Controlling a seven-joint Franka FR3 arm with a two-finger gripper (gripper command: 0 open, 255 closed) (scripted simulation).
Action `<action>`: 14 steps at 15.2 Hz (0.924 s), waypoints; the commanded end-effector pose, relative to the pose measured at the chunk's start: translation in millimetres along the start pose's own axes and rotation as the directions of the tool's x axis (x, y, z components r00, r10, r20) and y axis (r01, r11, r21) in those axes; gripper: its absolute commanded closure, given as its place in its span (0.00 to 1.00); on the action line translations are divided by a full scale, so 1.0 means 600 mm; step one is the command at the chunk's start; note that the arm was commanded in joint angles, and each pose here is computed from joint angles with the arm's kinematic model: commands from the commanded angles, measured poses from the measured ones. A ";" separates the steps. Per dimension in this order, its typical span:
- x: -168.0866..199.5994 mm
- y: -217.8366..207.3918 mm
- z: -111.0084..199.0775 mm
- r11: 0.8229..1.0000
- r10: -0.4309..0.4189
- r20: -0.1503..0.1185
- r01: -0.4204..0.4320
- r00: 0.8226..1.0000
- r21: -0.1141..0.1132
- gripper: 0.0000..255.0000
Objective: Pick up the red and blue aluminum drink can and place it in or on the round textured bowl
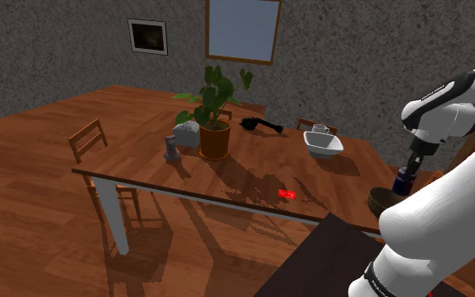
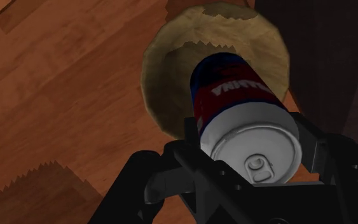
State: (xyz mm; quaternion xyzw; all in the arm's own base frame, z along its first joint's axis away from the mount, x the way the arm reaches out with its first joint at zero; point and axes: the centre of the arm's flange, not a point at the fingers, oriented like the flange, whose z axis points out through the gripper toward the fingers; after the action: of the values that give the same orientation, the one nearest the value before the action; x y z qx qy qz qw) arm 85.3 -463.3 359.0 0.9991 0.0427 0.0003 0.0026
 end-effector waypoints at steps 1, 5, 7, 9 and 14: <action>0.000 0.000 0.017 1.000 0.000 0.000 0.000 1.000 -0.001 1.00; 0.000 0.000 0.052 1.000 0.000 0.000 0.000 1.000 -0.001 1.00; 0.000 0.000 0.075 1.000 0.000 0.000 0.000 1.000 -0.001 1.00; 0.000 0.000 0.075 1.000 0.000 0.000 0.000 1.000 -0.001 1.00; 0.000 0.000 0.075 1.000 0.000 0.000 0.000 1.000 -0.001 1.00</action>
State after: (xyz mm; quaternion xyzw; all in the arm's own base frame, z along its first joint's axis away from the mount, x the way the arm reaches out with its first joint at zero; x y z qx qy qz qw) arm 85.0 -463.2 314.1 0.9991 0.0426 0.0004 0.0028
